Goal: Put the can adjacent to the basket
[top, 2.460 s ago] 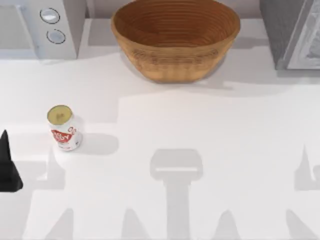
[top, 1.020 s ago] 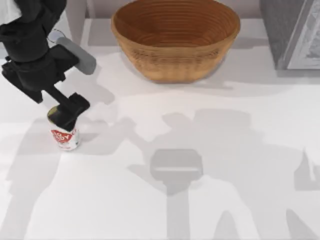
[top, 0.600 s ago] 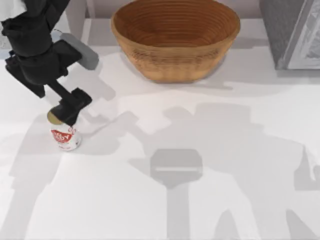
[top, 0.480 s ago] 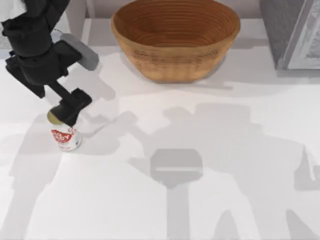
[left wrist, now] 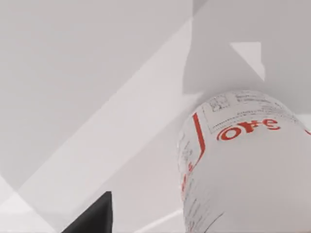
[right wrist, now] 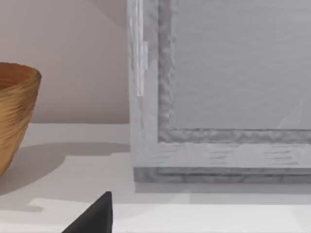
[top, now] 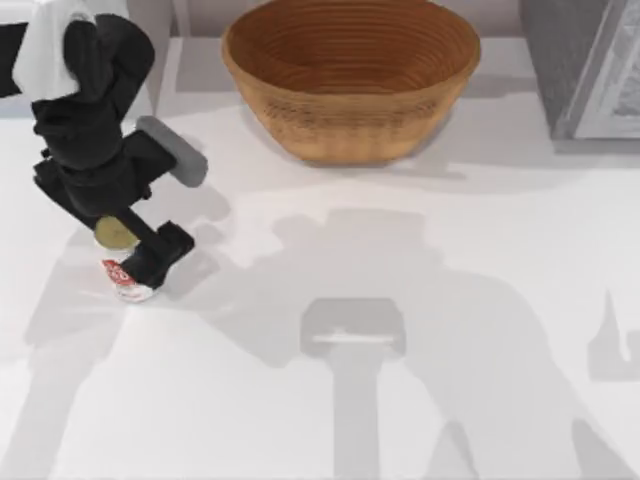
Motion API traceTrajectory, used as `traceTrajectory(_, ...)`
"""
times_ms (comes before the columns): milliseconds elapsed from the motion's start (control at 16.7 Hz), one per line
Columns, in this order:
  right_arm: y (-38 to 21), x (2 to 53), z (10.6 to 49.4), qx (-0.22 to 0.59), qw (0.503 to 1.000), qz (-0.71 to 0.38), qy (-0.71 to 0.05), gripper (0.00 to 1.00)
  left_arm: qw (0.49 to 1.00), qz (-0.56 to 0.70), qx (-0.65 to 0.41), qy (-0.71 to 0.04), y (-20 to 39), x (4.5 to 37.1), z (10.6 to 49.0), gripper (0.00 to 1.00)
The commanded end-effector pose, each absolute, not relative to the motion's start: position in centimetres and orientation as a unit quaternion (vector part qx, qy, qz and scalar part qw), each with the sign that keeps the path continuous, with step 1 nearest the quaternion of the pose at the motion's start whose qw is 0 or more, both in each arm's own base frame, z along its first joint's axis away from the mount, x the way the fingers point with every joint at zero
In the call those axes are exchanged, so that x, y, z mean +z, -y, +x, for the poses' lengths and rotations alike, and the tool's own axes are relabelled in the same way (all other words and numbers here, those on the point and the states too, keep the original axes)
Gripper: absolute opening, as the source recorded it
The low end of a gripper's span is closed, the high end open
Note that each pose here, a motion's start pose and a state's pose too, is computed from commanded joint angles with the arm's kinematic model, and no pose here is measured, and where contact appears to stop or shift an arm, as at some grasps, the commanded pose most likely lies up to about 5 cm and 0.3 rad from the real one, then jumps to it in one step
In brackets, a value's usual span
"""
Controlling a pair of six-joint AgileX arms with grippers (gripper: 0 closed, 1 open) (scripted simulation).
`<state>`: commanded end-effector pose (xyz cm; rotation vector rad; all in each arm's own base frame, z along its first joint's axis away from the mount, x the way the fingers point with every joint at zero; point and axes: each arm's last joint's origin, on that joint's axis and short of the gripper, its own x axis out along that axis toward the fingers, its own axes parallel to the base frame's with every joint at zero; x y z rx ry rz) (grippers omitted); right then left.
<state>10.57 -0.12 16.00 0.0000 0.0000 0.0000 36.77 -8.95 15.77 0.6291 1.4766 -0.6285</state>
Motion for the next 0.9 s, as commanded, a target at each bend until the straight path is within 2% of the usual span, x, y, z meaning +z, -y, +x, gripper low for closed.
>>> traceTrajectory(180,0.12,16.0,10.57,0.0,1.0,0.0,0.0,1.0,0.651,0.277,-0.277,-0.65,8.95,15.73,36.76,1.0)
traceTrajectory(900,0.12,16.0,10.57,0.0,1.0,0.0,0.0,1.0,0.651,0.277,-0.277,-0.65,8.95,15.73,36.76,0.1)
